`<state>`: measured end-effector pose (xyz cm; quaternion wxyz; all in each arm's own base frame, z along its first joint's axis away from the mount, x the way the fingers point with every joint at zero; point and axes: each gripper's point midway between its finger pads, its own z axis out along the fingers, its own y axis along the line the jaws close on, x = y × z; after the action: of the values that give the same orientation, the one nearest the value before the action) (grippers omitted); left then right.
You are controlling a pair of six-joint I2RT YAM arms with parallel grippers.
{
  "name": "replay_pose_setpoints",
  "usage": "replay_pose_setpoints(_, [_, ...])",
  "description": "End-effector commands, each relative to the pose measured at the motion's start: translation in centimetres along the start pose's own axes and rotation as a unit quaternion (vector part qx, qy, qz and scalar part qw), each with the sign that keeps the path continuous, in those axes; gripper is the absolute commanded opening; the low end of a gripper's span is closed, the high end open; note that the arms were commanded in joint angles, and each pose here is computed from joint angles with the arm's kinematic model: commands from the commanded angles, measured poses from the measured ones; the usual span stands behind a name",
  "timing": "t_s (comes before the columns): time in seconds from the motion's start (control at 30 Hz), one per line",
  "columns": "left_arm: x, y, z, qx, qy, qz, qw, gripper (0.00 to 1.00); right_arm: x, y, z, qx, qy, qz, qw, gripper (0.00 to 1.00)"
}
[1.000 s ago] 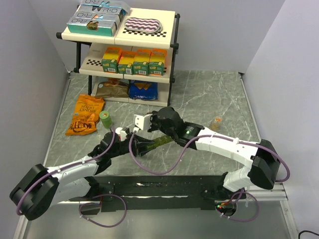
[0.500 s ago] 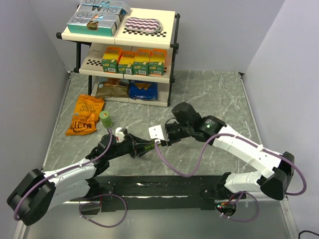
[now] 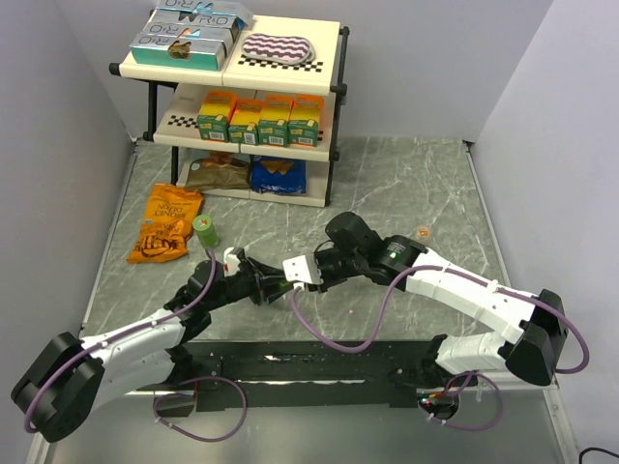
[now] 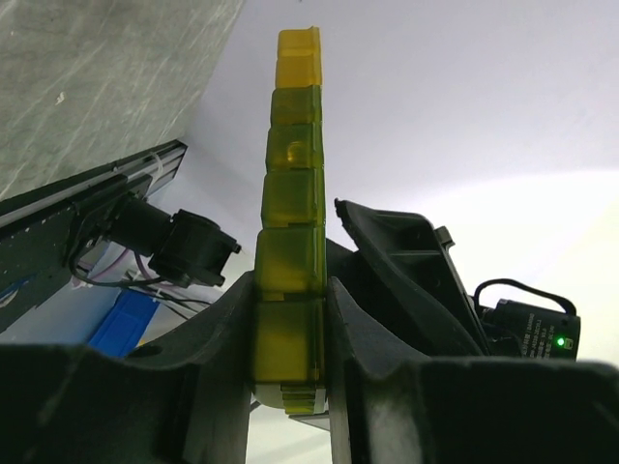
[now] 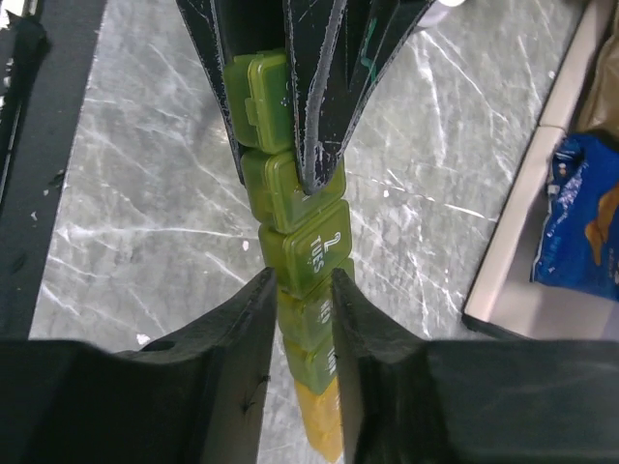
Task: Sort the pills into containers
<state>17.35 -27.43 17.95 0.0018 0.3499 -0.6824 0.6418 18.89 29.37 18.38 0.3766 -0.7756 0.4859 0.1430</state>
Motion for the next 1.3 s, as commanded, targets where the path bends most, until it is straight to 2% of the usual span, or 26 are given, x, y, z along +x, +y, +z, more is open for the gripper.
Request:
replay_pose_setpoints(0.0, [1.2,-3.7,-0.2,0.044,0.017,-0.044,0.998,0.01,-0.5,-1.5,0.3,0.034,0.0,-0.012,0.999,0.34])
replay_pose_setpoints(0.2, [1.4,-4.0,-0.3,0.05,0.021,-0.044,0.998,0.01,-0.4,-1.8,0.8,0.047,0.008,-0.021,0.999,0.29])
replay_pose_setpoints(0.3, [1.3,-3.7,-0.3,0.046,0.02,-0.047,0.998,0.01,-0.8,-2.0,0.9,0.051,0.004,-0.021,0.998,0.21])
replay_pose_setpoints(0.33, [1.3,-3.7,-0.3,0.047,0.023,-0.046,0.998,0.01,-0.8,-2.2,0.8,0.056,0.007,-0.02,0.998,0.15])
replay_pose_setpoints(0.47, [1.8,-4.1,-0.2,0.05,0.036,-0.04,0.997,0.01,-0.8,-3.8,0.8,0.101,0.022,-0.027,0.994,0.01])
replay_pose_setpoints(0.67, [2.7,-4.5,0.1,0.051,0.062,-0.03,0.996,0.01,-1.0,-8.1,-0.1,0.216,0.041,-0.018,0.975,0.0])
replay_pose_setpoints(0.8, [2.0,-4.0,-0.1,0.052,0.051,-0.04,0.997,0.01,-2.2,-8.4,-0.3,0.202,0.026,-0.004,0.979,0.0])
replay_pose_setpoints(0.87, [1.3,-3.7,-0.3,0.052,0.038,-0.05,0.997,0.01,-2.8,-7.4,-0.8,0.157,0.014,0.01,0.987,0.0])
replay_pose_setpoints(0.97, [0.5,-3.1,-0.8,0.053,0.019,-0.069,0.996,0.01,-3.9,-5.6,-2.3,0.091,-0.019,0.031,0.995,0.14])
replay_pose_setpoints(1.0, [0.0,-2.8,-0.9,0.054,0.009,-0.076,0.996,0.01,-4.7,-4.7,-2.6,0.061,-0.043,0.021,0.997,0.24])
replay_pose_setpoints(1.1, [-0.7,-3.2,-1.4,0.07,-0.011,-0.095,0.993,0.01,-5.1,-2.8,-3.5,0.024,-0.054,0.009,0.998,0.36])
replay_pose_setpoints(1.27, [-0.9,-4.1,-1.9,0.09,-0.02,-0.116,0.989,0.01,-4.2,-1.2,-3.0,0.002,-0.049,-0.002,0.999,0.37])
